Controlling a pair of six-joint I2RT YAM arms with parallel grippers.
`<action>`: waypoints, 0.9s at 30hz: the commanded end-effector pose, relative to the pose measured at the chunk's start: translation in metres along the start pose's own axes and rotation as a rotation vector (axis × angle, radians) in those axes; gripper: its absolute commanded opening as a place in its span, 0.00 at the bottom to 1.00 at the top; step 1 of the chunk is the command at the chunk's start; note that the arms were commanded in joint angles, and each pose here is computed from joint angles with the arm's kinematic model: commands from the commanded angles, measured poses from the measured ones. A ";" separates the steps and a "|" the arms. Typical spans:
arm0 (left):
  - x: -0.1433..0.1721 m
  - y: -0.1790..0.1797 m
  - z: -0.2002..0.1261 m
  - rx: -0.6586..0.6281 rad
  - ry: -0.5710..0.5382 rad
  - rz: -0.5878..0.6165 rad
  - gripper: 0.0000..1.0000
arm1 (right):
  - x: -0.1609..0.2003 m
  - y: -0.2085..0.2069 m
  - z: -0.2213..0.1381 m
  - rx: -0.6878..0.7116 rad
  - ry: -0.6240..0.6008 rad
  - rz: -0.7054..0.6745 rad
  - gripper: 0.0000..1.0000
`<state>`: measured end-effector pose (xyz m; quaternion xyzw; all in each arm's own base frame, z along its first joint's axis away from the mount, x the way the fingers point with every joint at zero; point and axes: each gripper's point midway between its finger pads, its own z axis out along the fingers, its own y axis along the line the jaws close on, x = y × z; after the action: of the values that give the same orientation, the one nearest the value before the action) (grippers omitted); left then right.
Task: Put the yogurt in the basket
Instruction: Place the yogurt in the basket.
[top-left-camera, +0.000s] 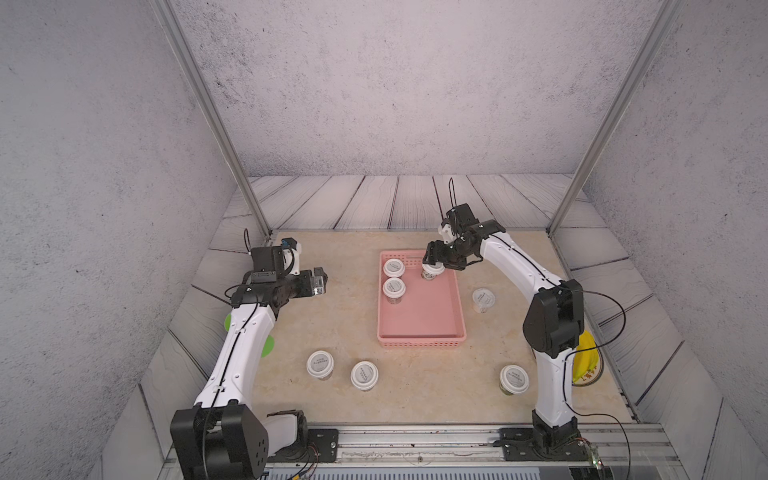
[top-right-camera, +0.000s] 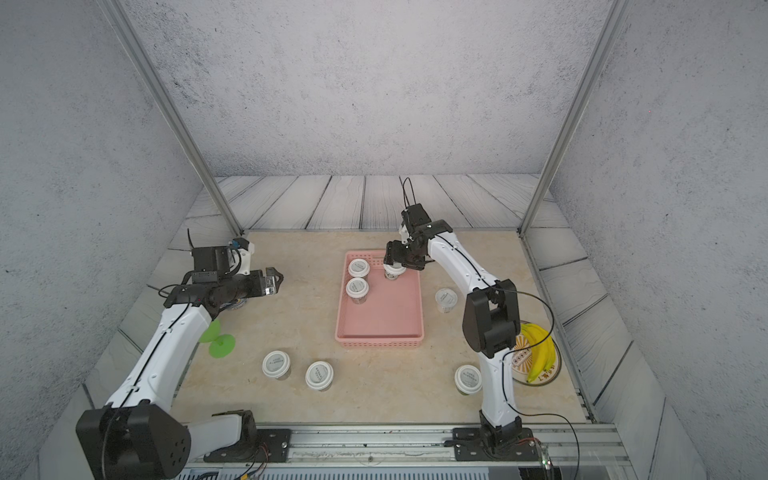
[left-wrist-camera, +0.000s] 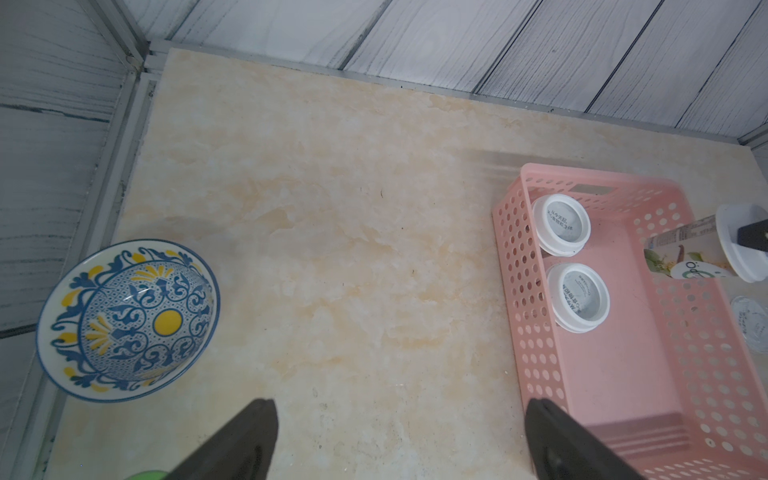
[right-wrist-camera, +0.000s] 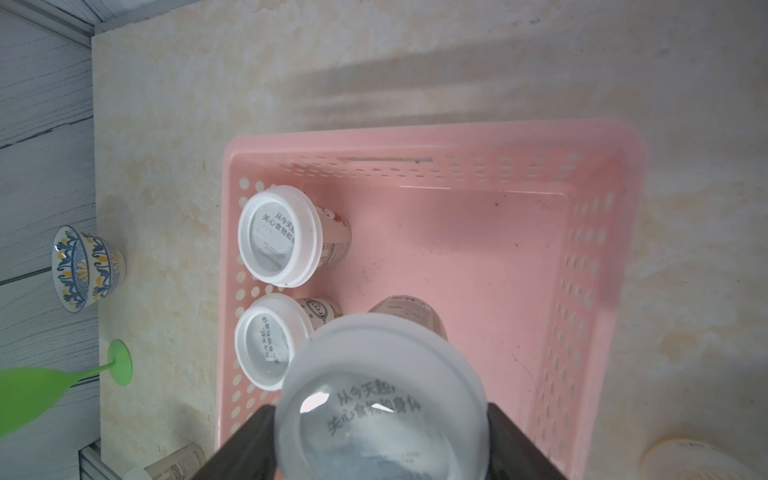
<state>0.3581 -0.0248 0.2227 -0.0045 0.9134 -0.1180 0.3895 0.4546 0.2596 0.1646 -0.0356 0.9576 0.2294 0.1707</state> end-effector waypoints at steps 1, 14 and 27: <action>0.000 0.001 -0.004 0.003 -0.010 -0.006 0.98 | 0.001 0.006 0.010 -0.003 0.026 0.006 0.75; 0.000 0.001 -0.001 0.011 -0.005 -0.011 0.98 | -0.006 0.009 0.058 0.031 0.075 -0.014 0.75; 0.000 0.001 0.000 0.013 -0.001 -0.010 0.98 | -0.005 -0.002 0.084 0.080 0.105 -0.034 0.75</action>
<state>0.3579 -0.0262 0.2225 -0.0029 0.9130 -0.1228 0.3889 0.4868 0.2998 0.0958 -0.0532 0.9693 0.2042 0.1261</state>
